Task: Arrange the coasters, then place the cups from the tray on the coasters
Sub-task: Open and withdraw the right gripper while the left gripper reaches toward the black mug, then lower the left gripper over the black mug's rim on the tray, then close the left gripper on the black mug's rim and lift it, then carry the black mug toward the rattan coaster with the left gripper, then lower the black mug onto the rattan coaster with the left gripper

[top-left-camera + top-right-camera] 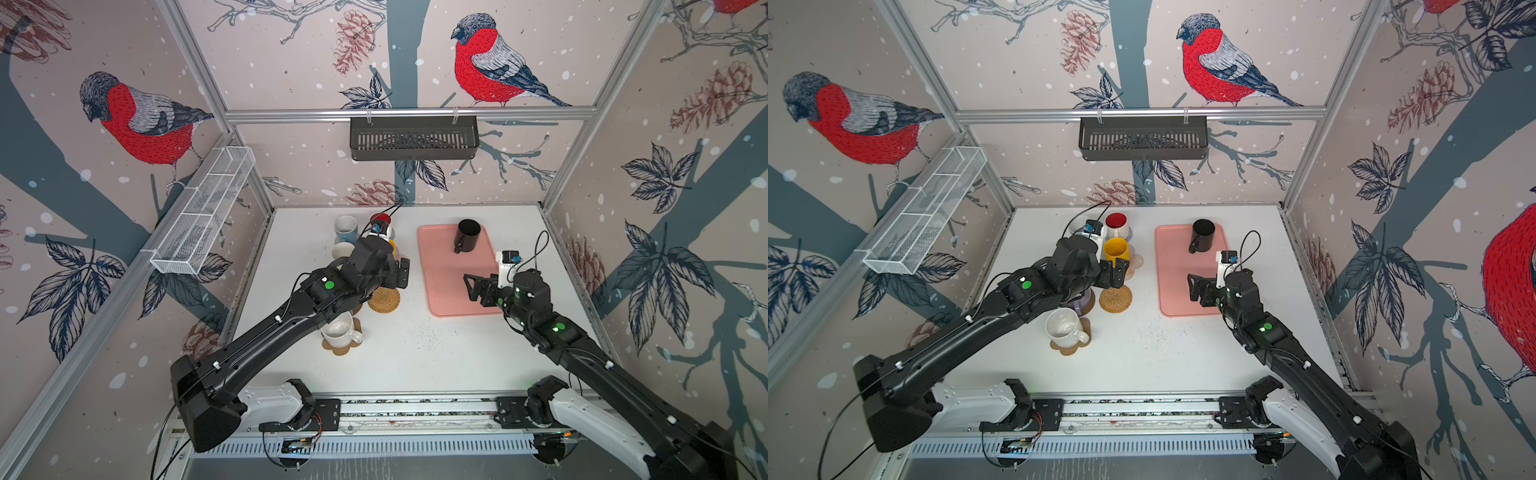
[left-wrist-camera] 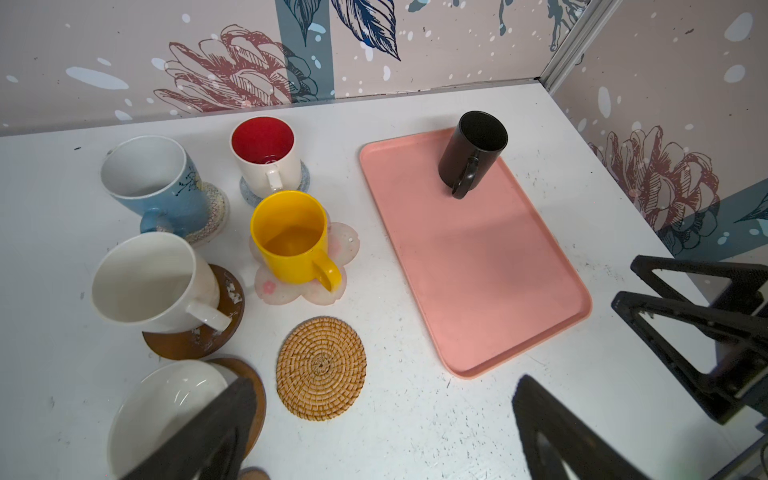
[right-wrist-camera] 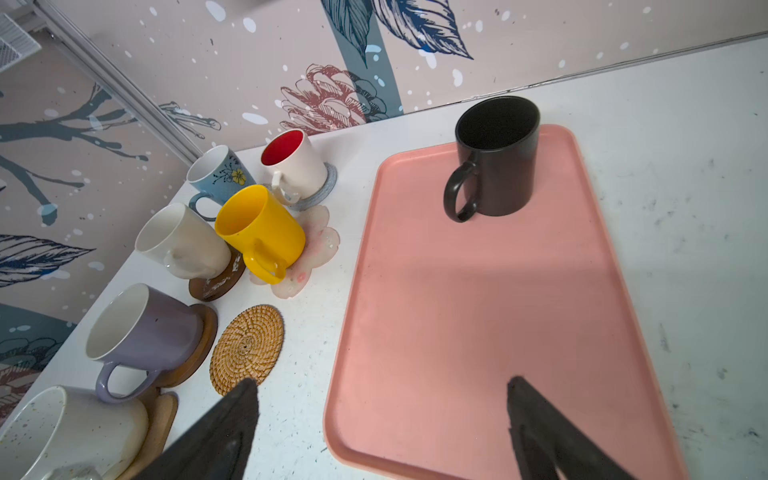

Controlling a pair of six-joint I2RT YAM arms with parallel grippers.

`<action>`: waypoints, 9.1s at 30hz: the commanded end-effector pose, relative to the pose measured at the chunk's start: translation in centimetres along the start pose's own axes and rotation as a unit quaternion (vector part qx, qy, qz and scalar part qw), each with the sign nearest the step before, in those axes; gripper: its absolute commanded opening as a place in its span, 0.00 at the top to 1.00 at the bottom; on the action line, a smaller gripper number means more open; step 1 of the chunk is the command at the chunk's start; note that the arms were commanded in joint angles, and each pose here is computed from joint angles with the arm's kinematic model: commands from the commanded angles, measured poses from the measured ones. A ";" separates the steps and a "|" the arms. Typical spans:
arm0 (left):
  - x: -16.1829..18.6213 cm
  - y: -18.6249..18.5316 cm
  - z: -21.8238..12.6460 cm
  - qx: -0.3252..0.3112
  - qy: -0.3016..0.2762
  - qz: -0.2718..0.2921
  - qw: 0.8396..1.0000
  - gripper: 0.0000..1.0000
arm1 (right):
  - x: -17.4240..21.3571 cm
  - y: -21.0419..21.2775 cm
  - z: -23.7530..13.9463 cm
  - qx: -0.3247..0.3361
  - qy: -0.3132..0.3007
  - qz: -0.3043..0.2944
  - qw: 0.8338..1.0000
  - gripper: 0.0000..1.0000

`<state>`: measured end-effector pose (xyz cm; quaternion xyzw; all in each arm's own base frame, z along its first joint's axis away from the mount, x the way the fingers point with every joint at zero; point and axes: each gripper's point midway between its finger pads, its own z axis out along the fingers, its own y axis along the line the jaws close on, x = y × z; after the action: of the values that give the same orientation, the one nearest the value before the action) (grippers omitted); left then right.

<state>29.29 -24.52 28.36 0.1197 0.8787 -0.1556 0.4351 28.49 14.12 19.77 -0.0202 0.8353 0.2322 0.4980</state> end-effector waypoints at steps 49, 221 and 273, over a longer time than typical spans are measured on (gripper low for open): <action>0.2 -11.4 30.5 0.051 0.064 0.061 0.995 0.25 | 2.3 -13.8 -3.1 0.208 -0.098 0.258 0.938 0.01; 15.6 4.4 7.5 -0.172 -0.009 -0.067 0.983 1.00 | -1.5 -2.9 -0.9 0.049 -0.098 0.150 0.983 0.00; 16.7 5.6 8.9 -0.188 -0.002 -0.068 0.980 1.00 | -1.3 -3.6 -0.7 0.058 -0.097 0.141 0.983 0.01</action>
<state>26.87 -21.35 7.87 -0.0023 0.9113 -0.0097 0.4116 29.29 10.13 18.68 0.1520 0.8011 0.2416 0.5260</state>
